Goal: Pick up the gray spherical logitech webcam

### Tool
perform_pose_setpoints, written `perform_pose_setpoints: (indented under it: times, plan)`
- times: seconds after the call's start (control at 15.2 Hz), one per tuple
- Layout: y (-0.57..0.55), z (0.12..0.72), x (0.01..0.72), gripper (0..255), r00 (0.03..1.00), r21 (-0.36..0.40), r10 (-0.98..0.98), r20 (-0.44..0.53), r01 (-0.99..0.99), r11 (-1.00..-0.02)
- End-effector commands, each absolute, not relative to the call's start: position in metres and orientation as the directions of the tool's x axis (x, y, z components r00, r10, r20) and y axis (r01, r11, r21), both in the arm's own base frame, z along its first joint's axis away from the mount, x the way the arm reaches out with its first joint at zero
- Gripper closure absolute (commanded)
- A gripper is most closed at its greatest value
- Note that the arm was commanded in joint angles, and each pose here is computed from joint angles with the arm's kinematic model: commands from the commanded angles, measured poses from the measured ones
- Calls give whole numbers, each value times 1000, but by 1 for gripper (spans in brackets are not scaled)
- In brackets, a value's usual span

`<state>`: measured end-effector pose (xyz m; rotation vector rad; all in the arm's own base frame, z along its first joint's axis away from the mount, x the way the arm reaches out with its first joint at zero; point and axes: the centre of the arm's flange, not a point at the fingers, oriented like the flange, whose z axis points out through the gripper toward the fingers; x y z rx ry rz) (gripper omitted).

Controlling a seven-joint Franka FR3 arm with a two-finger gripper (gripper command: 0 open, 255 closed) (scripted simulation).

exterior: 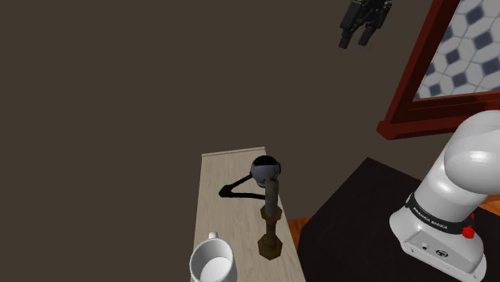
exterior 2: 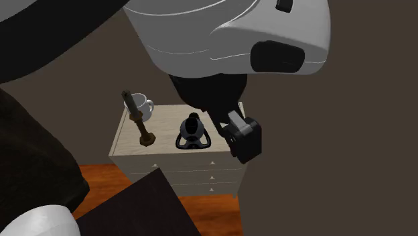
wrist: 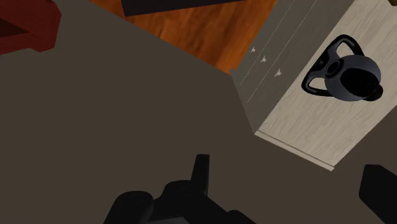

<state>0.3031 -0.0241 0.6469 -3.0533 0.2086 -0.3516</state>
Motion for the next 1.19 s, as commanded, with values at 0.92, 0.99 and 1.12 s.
perform_pose_setpoints:
  times: [0.92, 0.99, 1.12]
  plan:
    - [92, 530, 404, 0, 988, -19, 121, 95, 123, -992]
    - [101, 520, 410, 0, 986, -16, 140, 86, 141, -990]
    - [119, 502, 420, 0, 982, -11, 176, 66, 178, -984]
